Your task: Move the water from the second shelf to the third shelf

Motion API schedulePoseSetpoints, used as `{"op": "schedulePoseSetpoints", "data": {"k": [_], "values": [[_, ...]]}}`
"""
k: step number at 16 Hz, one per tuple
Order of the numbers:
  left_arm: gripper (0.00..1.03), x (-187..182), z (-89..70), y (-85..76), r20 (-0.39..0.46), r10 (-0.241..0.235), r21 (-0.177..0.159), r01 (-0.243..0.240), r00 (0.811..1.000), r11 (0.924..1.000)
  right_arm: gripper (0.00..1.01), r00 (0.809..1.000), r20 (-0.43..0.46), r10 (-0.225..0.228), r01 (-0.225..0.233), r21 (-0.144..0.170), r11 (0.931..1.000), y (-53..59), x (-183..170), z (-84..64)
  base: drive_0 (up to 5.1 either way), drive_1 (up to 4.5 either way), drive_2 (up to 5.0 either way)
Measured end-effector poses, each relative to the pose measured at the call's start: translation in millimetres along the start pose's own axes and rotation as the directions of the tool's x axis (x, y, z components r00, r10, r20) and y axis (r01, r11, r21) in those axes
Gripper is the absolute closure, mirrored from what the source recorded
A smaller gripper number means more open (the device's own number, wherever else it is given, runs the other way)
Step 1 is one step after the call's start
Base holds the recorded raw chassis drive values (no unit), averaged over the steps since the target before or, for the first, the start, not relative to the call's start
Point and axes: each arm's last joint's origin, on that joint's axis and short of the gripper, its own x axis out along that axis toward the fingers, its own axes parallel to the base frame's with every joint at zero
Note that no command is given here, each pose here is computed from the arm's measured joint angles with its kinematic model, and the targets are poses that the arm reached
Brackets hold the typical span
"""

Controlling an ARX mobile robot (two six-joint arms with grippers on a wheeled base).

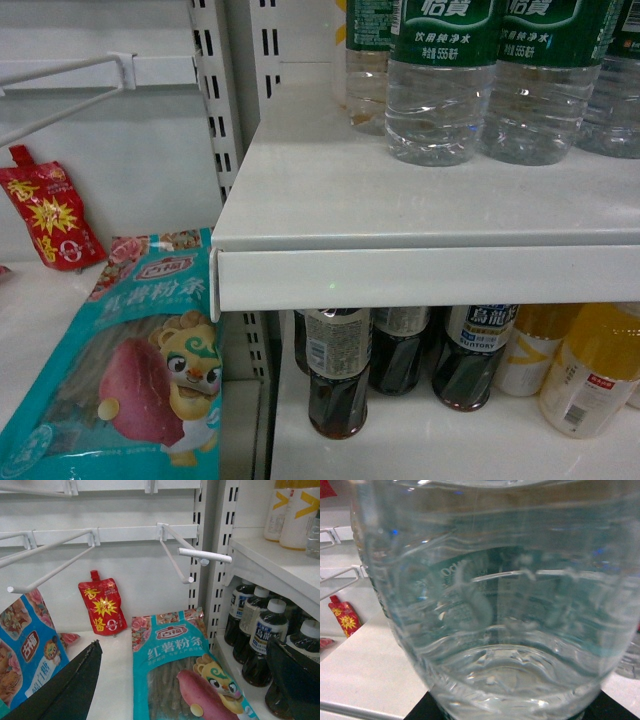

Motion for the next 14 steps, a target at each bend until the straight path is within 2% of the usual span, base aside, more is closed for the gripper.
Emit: {"op": "schedulePoseSetpoints", "data": {"k": [2,6,8,12,14], "values": [[0.05,0,0.0,0.0,0.000,0.000,0.000,0.000,1.000,1.0000,0.62,1.000,-0.024,-0.008,0.008,-0.026,0.9996,-2.6,12,9.5,0.0,0.00,0.0],[0.05,0,0.0,0.0,0.000,0.000,0.000,0.000,1.000,1.0000,0.62,0.991,-0.131,-0.026,0.019,-0.055,0.9983,-7.7,35,8.9,0.0,0.00,0.0],[0.05,0,0.0,0.0,0.000,0.000,0.000,0.000,1.000,1.0000,0.62,0.989,-0.148,-0.020,0.011,-0.065,0.9979,-7.2,43,9.4,0.0,0.00,0.0],[0.05,0,0.0,0.0,0.000,0.000,0.000,0.000,1.000,1.0000,0.62,0.986,-0.169,0.000,-0.010,-0.062,0.9980,-6.0,58,10.6,0.0,0.00,0.0],[0.05,0,0.0,0.0,0.000,0.000,0.000,0.000,1.000,1.0000,0.62,0.985,-0.172,-0.005,-0.005,-0.061,0.9981,-6.6,63,10.6,0.0,0.00,0.0]]}}
